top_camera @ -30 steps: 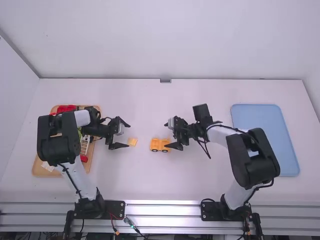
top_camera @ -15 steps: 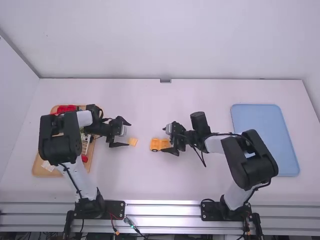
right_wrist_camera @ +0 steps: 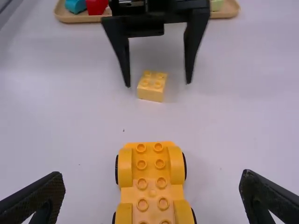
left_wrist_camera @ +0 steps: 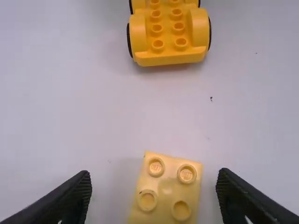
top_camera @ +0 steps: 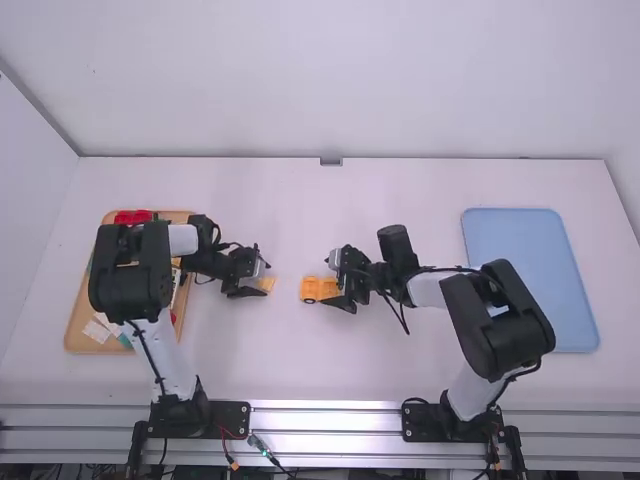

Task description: Assemble lego blocks to make yellow taxi

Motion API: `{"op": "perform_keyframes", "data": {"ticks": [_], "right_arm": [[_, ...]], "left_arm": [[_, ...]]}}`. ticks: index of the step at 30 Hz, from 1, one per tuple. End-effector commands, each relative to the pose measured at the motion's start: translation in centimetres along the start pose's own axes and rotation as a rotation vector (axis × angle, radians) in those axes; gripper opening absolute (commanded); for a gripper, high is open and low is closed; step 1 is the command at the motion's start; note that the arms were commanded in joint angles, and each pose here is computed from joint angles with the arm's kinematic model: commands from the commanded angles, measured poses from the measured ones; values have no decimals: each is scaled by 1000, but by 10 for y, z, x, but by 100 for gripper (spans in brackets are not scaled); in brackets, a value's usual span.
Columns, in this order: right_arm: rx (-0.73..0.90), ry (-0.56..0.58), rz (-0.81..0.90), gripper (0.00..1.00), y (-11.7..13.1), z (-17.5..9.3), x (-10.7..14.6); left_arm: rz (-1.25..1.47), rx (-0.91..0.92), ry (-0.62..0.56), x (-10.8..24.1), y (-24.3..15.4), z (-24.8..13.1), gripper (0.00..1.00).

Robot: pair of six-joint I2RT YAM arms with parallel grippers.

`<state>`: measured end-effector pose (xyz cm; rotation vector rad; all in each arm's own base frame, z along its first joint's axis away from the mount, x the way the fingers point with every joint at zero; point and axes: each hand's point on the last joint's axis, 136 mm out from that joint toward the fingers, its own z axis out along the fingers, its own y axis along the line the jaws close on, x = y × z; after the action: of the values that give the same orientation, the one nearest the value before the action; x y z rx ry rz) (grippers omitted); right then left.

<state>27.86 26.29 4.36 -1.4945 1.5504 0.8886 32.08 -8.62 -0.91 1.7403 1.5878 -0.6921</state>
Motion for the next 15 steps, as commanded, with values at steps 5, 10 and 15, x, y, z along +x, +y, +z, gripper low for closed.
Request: {"op": "perform_keyframes", "data": {"ticks": [5,10,15], "right_arm": [[-4,3,17,99,2,0,3],[-2,-1,10,99,1,0,2],[-1,0,10,99,1,0,2]], "left_arm": [[-47,28,1,7,-10,4,66],[-44,23,12,12,-13,6,64],[-41,22,14,13,-13,7,48]]}}
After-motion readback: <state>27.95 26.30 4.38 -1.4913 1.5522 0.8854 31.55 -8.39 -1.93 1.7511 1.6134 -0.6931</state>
